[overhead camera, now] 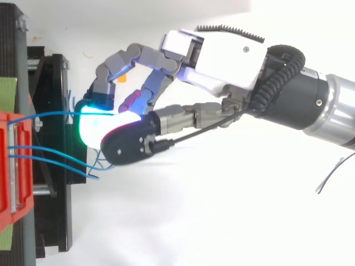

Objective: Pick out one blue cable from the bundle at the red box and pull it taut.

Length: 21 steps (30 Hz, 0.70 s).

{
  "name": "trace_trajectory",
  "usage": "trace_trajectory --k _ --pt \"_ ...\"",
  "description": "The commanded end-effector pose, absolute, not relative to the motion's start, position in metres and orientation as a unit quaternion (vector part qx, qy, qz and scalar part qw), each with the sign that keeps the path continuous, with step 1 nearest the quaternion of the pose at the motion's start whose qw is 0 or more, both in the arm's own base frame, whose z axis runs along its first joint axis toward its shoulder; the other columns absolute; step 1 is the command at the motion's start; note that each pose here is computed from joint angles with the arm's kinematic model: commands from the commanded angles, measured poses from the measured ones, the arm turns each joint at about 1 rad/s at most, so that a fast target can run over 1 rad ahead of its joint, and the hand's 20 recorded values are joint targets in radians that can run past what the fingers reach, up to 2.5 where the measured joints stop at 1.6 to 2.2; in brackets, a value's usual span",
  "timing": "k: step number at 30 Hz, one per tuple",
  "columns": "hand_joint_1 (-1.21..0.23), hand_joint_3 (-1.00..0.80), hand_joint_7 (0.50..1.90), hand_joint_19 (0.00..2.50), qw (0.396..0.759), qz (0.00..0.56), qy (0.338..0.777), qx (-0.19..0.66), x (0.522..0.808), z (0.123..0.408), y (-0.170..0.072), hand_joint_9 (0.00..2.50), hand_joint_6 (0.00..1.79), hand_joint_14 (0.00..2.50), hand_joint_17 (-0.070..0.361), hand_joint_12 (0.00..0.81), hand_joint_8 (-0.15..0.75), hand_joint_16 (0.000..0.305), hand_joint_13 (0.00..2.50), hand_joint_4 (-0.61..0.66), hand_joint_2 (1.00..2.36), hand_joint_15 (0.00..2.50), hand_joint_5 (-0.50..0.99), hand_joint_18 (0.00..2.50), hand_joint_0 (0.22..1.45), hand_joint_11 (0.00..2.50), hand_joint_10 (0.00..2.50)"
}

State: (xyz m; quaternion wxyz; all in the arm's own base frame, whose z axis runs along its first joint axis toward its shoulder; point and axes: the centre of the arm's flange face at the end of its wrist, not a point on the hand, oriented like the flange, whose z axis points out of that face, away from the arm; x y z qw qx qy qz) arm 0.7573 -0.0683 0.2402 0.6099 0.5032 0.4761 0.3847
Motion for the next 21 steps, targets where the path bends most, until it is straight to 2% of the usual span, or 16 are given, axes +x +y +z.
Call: trace_trajectory --k 1,3,6,12,21 --pt "-0.38 -0.50 0.86 0.68 0.610 0.385 0.476 0.503 0.7573 0.2399 -0.0684 1.30 0.89 0.02 0.123 0.377 0.297 0.054 1.06 0.11 1.00 0.54 -0.13 1.00 0.54 0.85 0.03" --pt "-0.33 -0.50 0.89 0.71 0.610 0.385 0.477 0.503 0.7574 0.2399 -0.0673 1.30 0.88 0.02 0.119 0.366 0.292 0.053 1.06 0.10 1.00 0.55 -0.12 0.99 0.59 0.85 0.03" --pt "-0.37 -0.50 0.89 0.74 0.610 0.385 0.476 0.503 0.7577 0.2406 -0.0684 1.31 0.87 0.02 0.122 0.369 0.298 0.054 1.07 0.09 1.00 0.55 -0.12 0.99 0.62 0.85 0.03" --pt "-0.44 -0.38 0.93 0.75 0.610 0.384 0.476 0.504 0.7574 0.2399 -0.0665 1.31 0.85 0.02 0.128 0.381 0.315 0.057 1.08 0.11 1.01 0.57 -0.12 1.00 0.62 0.87 0.03" --pt "-0.50 -0.35 0.88 0.72 0.613 0.380 0.474 0.505 0.7572 0.2399 -0.0655 1.31 0.87 0.02 0.131 0.393 0.315 0.058 1.07 0.15 1.01 0.60 -0.15 0.99 0.60 1.01 0.03"
